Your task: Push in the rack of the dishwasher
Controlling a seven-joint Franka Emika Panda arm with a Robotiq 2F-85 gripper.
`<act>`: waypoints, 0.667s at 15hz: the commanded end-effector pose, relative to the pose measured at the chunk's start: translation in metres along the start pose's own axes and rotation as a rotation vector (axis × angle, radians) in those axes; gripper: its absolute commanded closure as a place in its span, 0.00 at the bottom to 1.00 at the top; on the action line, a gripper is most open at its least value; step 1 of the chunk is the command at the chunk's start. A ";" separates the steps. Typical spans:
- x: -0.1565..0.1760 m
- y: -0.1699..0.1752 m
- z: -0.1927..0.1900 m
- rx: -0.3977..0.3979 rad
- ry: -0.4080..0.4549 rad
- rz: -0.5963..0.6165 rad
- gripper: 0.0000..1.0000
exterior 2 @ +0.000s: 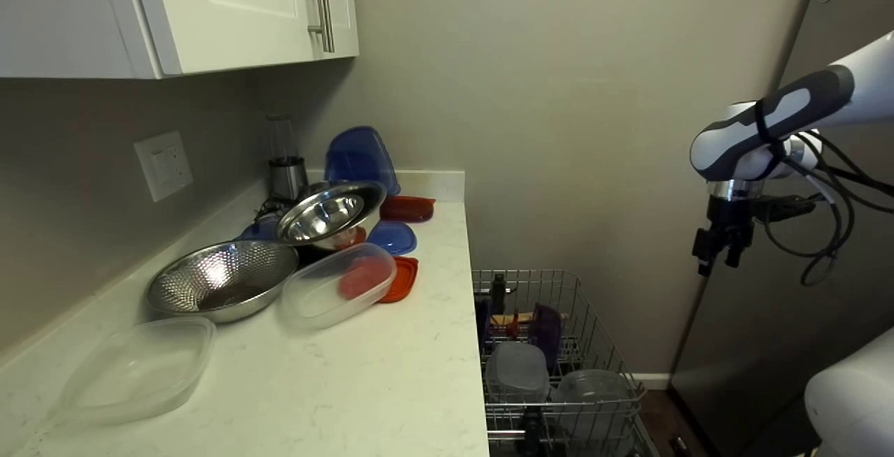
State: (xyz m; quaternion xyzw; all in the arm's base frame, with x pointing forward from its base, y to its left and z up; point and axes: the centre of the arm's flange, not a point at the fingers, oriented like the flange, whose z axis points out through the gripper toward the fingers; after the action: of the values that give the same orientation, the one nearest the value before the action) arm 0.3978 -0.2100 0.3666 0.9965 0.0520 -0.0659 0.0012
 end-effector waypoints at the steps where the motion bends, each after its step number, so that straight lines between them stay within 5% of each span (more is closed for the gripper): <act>1: 0.018 0.006 0.037 0.079 0.012 0.047 0.00; 10: 0.040 -0.002 0.093 0.097 0.055 0.108 0.00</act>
State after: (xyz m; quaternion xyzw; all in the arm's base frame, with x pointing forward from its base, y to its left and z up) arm 0.4212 -0.2078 0.2852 0.9973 -0.0064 -0.0623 -0.0392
